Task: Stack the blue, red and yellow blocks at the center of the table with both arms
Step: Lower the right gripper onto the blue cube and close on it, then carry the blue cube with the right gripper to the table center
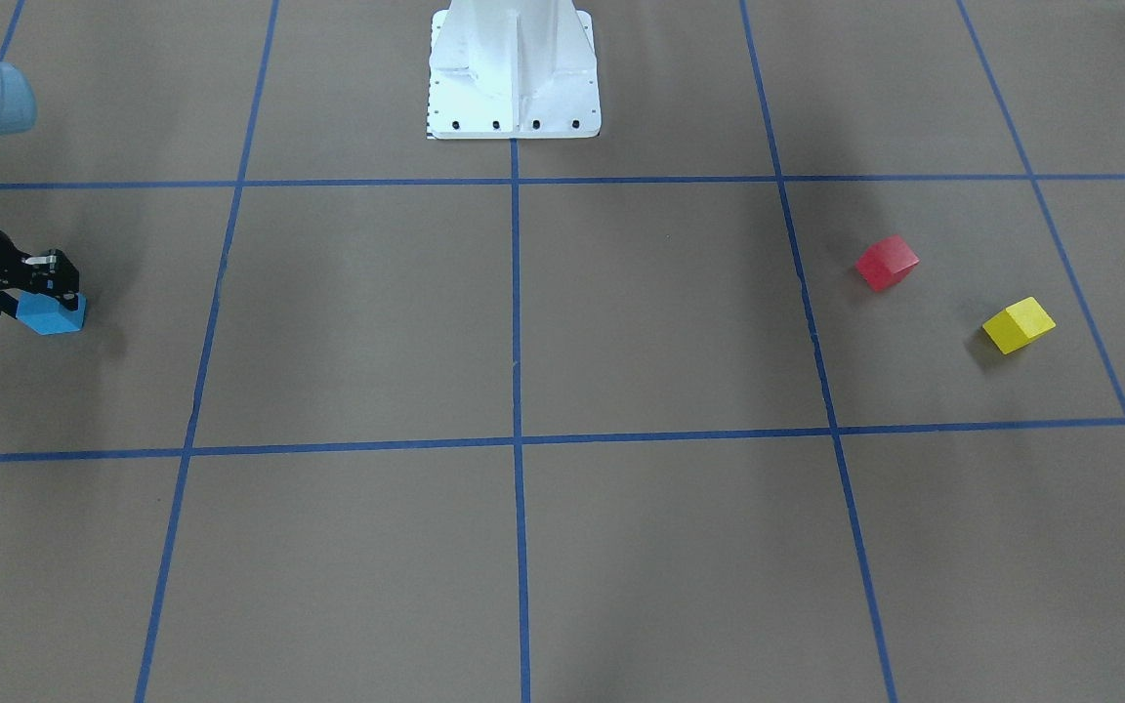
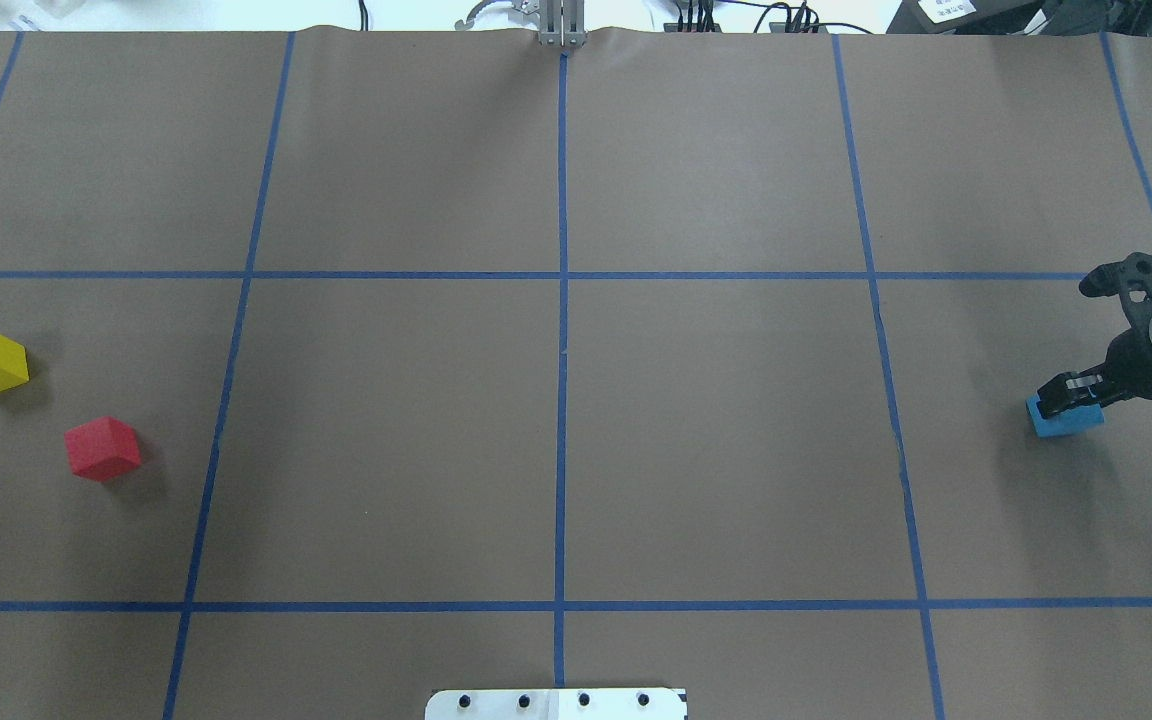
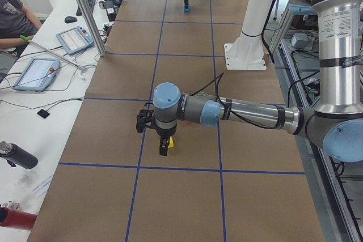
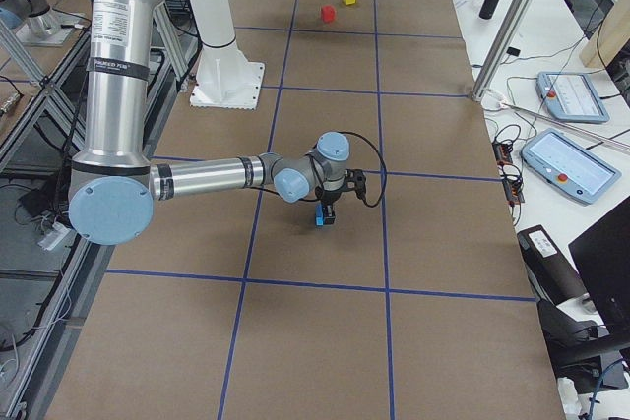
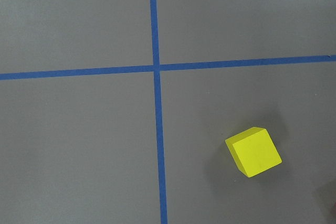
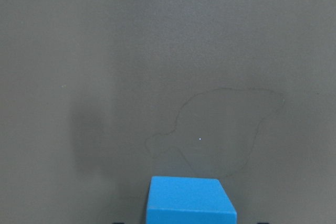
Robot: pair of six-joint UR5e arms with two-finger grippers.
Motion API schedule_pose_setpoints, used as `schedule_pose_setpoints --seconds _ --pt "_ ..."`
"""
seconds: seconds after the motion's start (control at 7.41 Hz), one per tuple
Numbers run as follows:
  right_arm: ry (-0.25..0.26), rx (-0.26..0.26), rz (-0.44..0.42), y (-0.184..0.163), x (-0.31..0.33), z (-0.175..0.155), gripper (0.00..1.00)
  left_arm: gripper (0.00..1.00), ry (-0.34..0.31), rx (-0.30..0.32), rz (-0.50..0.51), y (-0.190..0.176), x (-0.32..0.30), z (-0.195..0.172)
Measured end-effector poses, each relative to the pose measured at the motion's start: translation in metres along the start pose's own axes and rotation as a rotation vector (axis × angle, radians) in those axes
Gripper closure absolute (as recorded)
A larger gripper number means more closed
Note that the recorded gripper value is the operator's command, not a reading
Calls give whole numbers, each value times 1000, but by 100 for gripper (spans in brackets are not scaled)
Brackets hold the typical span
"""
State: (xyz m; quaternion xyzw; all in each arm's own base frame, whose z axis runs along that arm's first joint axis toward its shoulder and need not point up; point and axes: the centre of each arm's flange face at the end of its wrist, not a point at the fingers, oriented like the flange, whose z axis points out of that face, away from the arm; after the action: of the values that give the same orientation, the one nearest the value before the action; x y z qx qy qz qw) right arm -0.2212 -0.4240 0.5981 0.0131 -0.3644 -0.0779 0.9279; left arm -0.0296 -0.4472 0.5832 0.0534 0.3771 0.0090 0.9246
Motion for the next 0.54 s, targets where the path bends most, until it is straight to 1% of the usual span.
schedule_pose_setpoints --seconds 0.27,0.54 --pt "-14 -8 -4 -1 -3 0 100 0 1 0 -1 0 0 0" --pt "-34 21 -24 -13 -21 -12 100 0 1 -1 -3 0 0 0"
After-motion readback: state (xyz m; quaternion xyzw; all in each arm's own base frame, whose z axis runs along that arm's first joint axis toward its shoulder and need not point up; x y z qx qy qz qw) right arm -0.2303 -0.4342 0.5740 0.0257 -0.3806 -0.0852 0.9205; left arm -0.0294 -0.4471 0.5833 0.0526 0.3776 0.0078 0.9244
